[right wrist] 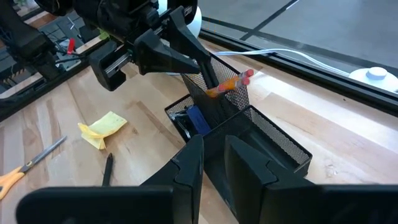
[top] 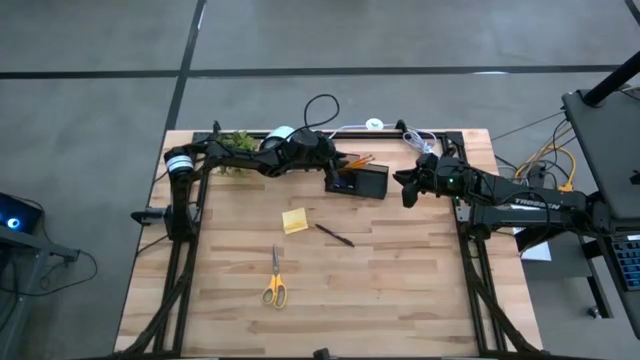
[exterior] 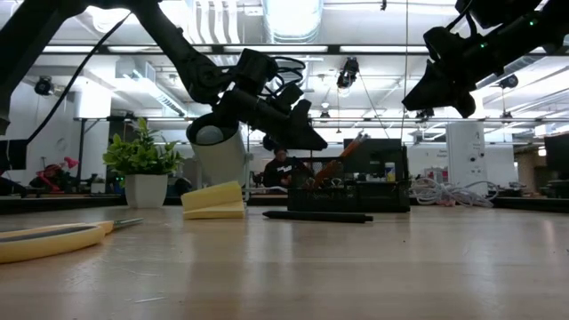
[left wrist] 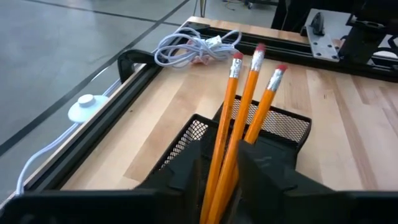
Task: Pick and place office supplies into organizer
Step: Put the pencil into the desk organizer, then put the scissors into the desk organizer
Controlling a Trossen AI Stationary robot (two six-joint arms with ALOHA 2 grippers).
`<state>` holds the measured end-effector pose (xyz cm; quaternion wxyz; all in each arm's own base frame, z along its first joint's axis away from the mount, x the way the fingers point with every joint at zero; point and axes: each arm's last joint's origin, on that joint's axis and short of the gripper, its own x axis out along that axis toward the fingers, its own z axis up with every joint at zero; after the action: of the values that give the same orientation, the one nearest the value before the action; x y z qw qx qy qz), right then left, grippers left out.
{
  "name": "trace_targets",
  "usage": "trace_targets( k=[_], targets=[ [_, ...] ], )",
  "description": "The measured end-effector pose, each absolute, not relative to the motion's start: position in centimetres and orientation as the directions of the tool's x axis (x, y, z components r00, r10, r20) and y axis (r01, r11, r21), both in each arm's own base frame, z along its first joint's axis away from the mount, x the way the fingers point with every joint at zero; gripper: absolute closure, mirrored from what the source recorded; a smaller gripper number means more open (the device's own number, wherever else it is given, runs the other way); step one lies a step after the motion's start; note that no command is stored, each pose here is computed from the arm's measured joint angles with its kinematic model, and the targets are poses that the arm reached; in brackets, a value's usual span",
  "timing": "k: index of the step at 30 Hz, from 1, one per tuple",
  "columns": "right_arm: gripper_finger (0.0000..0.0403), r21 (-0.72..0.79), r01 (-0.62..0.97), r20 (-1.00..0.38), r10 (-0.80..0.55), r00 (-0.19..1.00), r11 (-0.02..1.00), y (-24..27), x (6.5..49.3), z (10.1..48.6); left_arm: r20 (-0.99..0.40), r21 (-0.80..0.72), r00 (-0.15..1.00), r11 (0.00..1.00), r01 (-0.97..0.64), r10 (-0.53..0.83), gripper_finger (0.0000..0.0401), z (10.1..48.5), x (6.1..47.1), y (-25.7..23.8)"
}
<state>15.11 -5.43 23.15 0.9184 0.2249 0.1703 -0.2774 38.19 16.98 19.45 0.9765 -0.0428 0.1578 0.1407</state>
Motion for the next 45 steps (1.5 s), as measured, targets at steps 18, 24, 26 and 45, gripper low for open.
trace_targets(
  k=[18, 24, 26, 45],
  targets=[
    [0.0346, 0.318, 0.586, -0.438, -0.433, 0.788, 0.745, -5.4, 15.1, 23.1, -0.309, -0.112, 0.914, 0.945, -0.308, 0.262, 0.0235, 19.9, 38.1, 16.8],
    [0.0346, 0.319, 0.586, -0.438, -0.433, 0.788, 0.745, -5.4, 15.1, 23.1, -0.264, -0.108, 0.930, 0.950, -0.293, 0.256, 0.0235, 21.6, 37.9, 16.4],
    [0.0346, 0.319, 0.586, -0.438, -0.433, 0.788, 0.745, -5.4, 15.1, 23.1, -0.243, -0.107, 0.936, 0.952, -0.288, 0.256, 0.0235, 22.4, 37.6, 16.3],
    [0.0346, 0.323, 0.580, -0.439, -0.425, 0.792, 0.748, -5.4, 15.1, 23.1, -0.185, -0.108, 0.971, 0.979, -0.170, 0.148, 0.0235, 29.6, 34.8, 12.3]
  ],
)
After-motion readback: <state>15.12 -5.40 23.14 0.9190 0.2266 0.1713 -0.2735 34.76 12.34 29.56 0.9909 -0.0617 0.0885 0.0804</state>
